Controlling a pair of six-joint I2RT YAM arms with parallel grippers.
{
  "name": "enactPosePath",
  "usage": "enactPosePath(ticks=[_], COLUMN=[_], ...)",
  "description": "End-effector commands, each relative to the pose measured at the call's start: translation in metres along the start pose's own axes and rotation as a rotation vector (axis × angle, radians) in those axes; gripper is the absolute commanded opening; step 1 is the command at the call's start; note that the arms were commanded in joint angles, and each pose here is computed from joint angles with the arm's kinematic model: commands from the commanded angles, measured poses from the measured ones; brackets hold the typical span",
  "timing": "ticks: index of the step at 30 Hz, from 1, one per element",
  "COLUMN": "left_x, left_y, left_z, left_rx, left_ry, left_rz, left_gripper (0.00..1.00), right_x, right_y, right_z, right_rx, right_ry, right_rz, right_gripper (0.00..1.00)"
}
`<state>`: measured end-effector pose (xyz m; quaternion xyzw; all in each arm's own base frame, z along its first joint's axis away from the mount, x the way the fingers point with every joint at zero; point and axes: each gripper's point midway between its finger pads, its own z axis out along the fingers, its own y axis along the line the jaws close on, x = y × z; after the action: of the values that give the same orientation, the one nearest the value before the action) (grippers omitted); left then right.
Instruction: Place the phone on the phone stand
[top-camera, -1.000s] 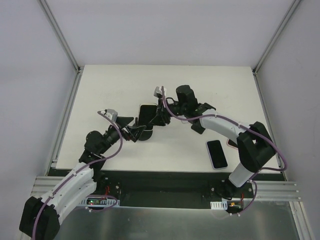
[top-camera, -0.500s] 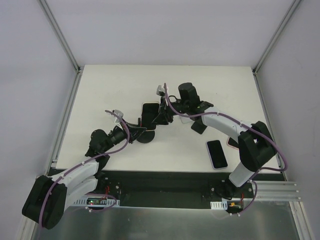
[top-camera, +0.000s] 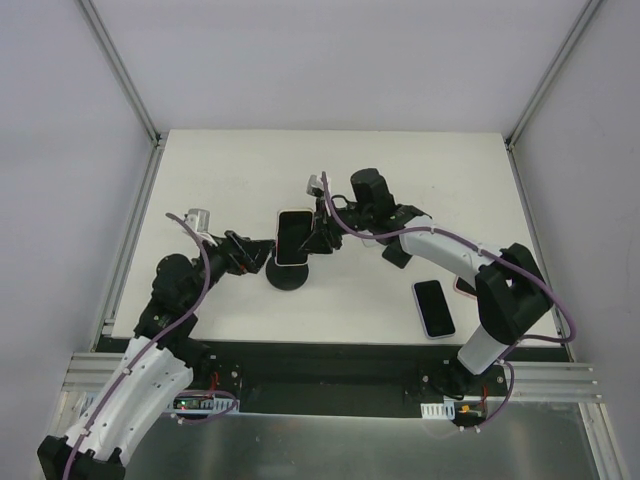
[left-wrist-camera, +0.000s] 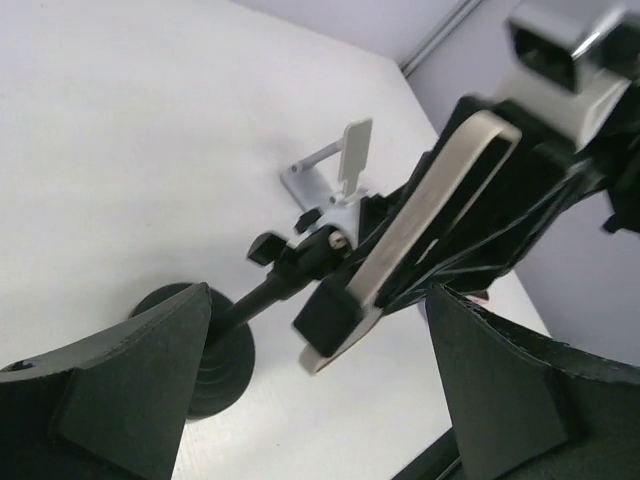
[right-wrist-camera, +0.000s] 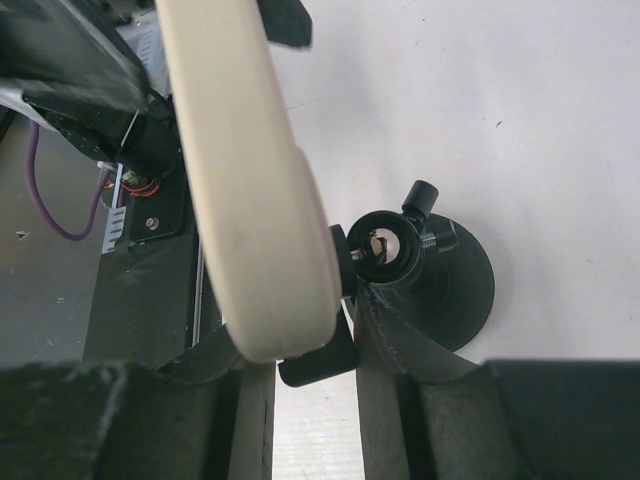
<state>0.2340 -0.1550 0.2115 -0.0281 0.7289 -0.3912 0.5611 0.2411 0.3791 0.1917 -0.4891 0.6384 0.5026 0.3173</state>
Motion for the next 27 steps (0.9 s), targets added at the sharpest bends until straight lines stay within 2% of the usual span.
enactPosePath(ticks=[1, 3, 6, 11, 12, 15, 18, 21, 24, 25, 27], left_x=[-0.03, -0.03, -0.047, -0.058, -0.05, -0.044, -0.037, -0.03, -0.025, -0.024, -0.024], left_y=[-0.031, -0.066, -0.087, -0.104, -0.106, -0.108, -0.106, -0.103, -0.099, -0.096, -0.093], left_z=[-0.012, -0.015, -0.007, 0.012, 0.015, 0.019, 0.018, 0.017, 0.018, 0.019, 0.021], left_rx=[0.008, 0.179, 0.265, 0.34, 0.372, 0.4, 0.415, 0.421, 0.413, 0.405, 0.386], left_ry=[0.059, 0.142, 0.175, 0.229, 0.277, 0.314, 0.336, 0.356, 0.368, 0.368, 0.365], left_rz=[0.041, 0.123, 0.271, 0.308, 0.291, 0.278, 0.28, 0.278, 0.271, 0.271, 0.272], left_gripper=[0.84, 0.85, 0.86, 0.84, 0.8, 0.7, 0.66, 0.57, 0.45, 0.37, 0.31], right_x=[-0.039, -0.036, -0.034, -0.034, -0.032, -0.033, -0.035, -0.034, -0.034, -0.033, -0.033], right_y=[0.013, 0.014, 0.017, 0.021, 0.021, 0.022, 0.024, 0.024, 0.025, 0.025, 0.026], right_z=[-0.003, 0.0, 0.001, 0.0, 0.0, -0.001, -0.002, -0.001, -0.001, -0.001, -0.002], right_rx=[0.005, 0.006, -0.002, -0.001, -0.003, -0.004, -0.01, -0.011, -0.013, -0.014, -0.013], right_ry=[-0.073, -0.053, -0.045, -0.042, -0.041, -0.043, -0.049, -0.049, -0.05, -0.049, -0.051], right_rz=[-0.173, -0.18, -0.186, -0.194, -0.193, -0.197, -0.203, -0.201, -0.2, -0.2, -0.199], right_gripper=[0.0, 0.0, 0.01, 0.0, 0.01, 0.0, 0.0, 0.01, 0.03, 0.04, 0.05])
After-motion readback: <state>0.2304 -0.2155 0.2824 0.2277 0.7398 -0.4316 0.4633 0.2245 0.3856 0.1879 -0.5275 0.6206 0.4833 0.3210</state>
